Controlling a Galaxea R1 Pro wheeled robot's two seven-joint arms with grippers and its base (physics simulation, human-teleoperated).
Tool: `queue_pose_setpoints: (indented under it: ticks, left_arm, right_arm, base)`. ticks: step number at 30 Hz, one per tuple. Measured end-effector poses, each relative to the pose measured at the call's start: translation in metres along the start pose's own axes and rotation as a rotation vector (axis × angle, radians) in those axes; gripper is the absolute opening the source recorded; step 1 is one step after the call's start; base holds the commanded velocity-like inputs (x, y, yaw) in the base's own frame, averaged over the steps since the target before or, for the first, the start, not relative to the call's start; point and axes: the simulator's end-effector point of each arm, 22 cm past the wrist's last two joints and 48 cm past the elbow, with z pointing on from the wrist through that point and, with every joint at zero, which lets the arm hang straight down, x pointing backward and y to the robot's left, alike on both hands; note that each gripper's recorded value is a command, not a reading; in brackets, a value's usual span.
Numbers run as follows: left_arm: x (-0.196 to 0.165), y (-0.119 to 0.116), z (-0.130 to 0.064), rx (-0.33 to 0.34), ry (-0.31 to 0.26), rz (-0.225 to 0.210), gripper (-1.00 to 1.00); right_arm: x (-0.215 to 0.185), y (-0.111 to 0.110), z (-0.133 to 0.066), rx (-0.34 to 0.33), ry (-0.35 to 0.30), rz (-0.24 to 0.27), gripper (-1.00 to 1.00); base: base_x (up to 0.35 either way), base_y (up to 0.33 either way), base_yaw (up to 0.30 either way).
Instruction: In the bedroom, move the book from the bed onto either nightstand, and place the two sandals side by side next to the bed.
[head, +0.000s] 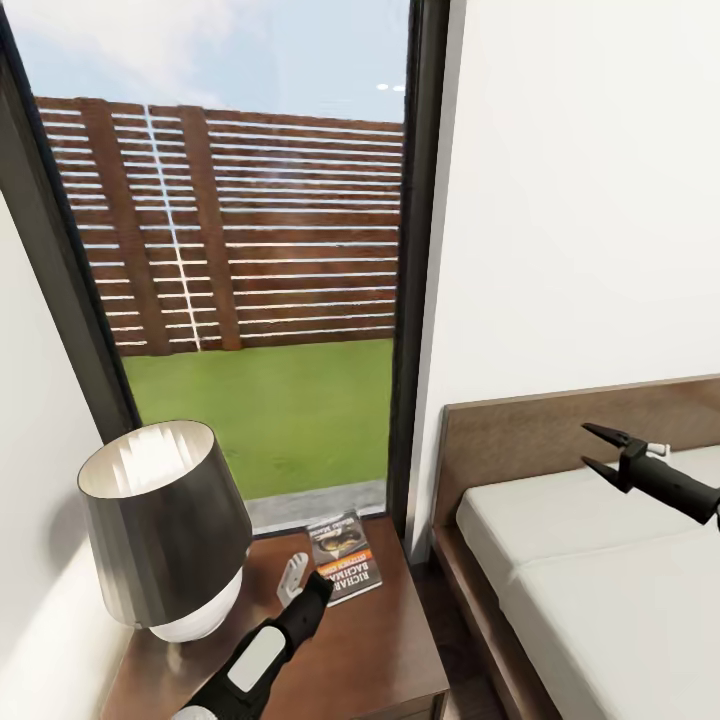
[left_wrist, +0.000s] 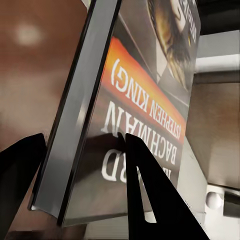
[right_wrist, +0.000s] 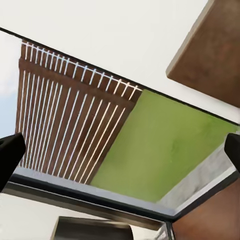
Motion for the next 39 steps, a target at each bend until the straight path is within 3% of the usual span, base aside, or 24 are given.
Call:
queue_pose_setpoints:
  ticks: [9, 19, 30, 34, 39]
  left_arm:
    - [-0.001, 0.002, 0.002, -0.059, 0.023, 0.004, -1.0]
    - [0.008, 0.008, -0.001, -0.17, 0.111, 0.02, -1.0]
    - [0.01, 0.015, -0.004, -0.222, 0.133, 0.038, -1.0]
    - [0.008, 0.018, -0.005, -0.253, 0.139, 0.064, -1.0]
    - [0.005, 0.026, -0.007, -0.303, 0.15, 0.138, -1.0]
  right_arm:
    - [0.0, 0.008, -0.005, -0.033, 0.002, -0.018, 1.0]
    - [0.004, 0.006, -0.007, -0.037, 0.006, -0.021, 1.0]
    - [0.004, 0.006, -0.008, -0.035, 0.007, -0.022, 1.0]
    - [0.004, 0.005, -0.008, -0.034, 0.008, -0.022, 1.0]
    - [0.004, 0.005, -0.008, -0.032, 0.008, -0.022, 1.0]
  base:
    - [0.0, 0.0, 0.0]
    - [0.0, 0.0, 0.0]
    - [0.0, 0.0, 0.0]
    - [0.0, 0.0, 0.0]
    - [0.0, 0.0, 0.0]
